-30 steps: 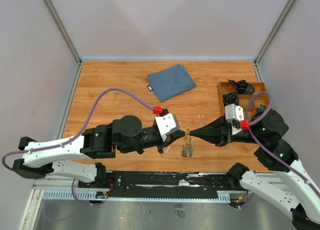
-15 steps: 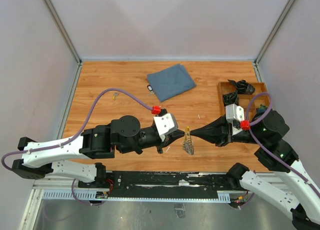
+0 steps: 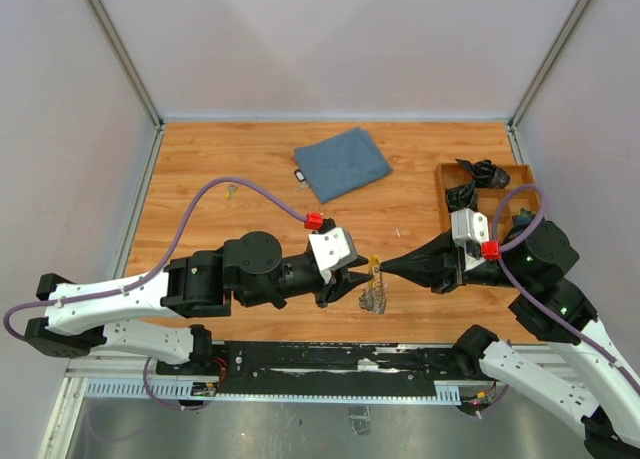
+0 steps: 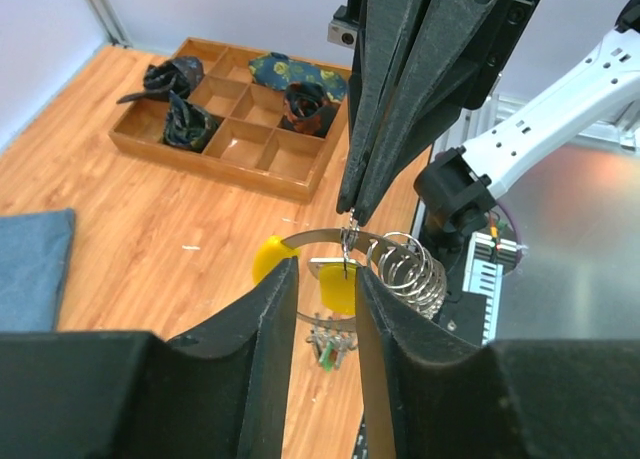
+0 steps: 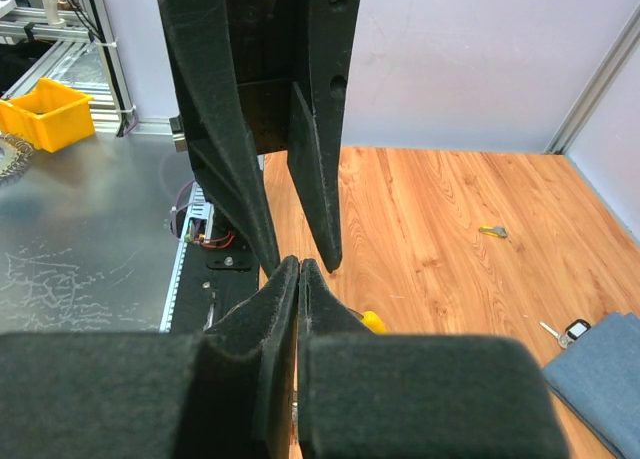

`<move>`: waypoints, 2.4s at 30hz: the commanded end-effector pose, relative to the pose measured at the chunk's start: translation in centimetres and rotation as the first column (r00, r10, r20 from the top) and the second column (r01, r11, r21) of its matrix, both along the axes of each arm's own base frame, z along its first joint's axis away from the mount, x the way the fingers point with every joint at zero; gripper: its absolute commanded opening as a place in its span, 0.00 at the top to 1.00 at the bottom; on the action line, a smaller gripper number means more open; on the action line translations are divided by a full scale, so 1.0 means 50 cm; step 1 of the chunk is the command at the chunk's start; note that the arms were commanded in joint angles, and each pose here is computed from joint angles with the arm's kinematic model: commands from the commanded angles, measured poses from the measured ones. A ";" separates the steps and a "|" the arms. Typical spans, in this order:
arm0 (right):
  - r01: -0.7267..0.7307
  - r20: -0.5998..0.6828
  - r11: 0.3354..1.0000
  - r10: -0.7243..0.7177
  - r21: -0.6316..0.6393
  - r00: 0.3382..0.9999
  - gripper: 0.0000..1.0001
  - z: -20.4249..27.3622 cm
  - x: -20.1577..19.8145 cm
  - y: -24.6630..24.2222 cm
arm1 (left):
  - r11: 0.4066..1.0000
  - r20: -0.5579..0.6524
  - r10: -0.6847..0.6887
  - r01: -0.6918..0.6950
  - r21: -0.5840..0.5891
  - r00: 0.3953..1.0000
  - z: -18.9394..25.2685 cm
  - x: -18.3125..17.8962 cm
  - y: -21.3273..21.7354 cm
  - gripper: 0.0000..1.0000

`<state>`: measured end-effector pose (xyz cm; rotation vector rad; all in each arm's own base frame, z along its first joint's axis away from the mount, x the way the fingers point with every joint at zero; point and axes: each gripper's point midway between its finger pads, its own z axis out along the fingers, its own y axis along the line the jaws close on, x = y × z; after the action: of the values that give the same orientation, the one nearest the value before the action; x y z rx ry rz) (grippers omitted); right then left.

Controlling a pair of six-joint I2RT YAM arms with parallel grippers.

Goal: Put the keys on the keyring

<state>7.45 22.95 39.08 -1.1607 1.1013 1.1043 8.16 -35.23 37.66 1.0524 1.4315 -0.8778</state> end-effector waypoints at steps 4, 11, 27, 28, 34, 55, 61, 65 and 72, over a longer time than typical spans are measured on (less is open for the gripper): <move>-0.014 0.058 0.999 0.011 0.050 0.998 1.00 0.039 -0.015 -0.006 | 0.997 -0.002 -0.037 0.037 -0.063 0.999 0.020 -0.016 -0.007 0.62; -0.027 0.059 0.999 0.024 0.047 0.998 1.00 0.037 -0.020 -0.006 | 0.986 -0.004 -0.066 0.065 -0.152 0.998 0.044 -0.027 -0.016 0.63; -0.040 0.063 0.998 0.037 0.047 0.997 1.00 0.040 -0.028 -0.009 | 0.980 -0.001 -0.088 0.087 -0.177 0.996 0.044 -0.034 -0.027 0.78; -0.041 0.065 0.998 0.038 0.048 0.997 1.00 0.041 -0.029 -0.010 | 0.980 -0.001 -0.088 0.087 -0.176 0.996 0.044 -0.034 -0.027 0.78; -0.042 0.066 0.998 0.039 0.051 0.997 1.00 0.043 -0.031 -0.011 | 0.983 -0.003 -0.084 0.083 -0.162 0.996 0.034 -0.032 -0.033 0.80; 0.018 0.091 1.000 -0.017 -0.011 0.996 0.78 0.028 -0.019 -0.026 | 0.993 -0.011 -0.079 0.078 -0.083 0.997 0.018 -0.029 -0.032 0.99; 0.042 0.103 0.987 -0.026 -0.158 0.994 0.61 -0.006 -0.016 -0.044 | 0.993 -0.026 -0.055 0.057 0.104 0.998 -0.020 -0.023 -0.007 0.99; 0.020 0.055 0.973 -0.008 -0.230 0.998 0.61 -0.039 -0.010 -0.037 | 0.968 -0.037 -0.024 0.033 0.250 0.999 -0.049 -0.014 0.006 0.99; -0.003 -0.002 0.974 0.002 -0.229 1.000 0.61 -0.069 0.010 -0.009 | 0.874 -0.025 0.062 -0.042 0.485 0.998 -0.108 0.012 0.029 1.00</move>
<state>8.12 21.95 36.50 -1.3265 1.2552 0.9680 8.17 -35.74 34.50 1.2755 1.6623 -0.6831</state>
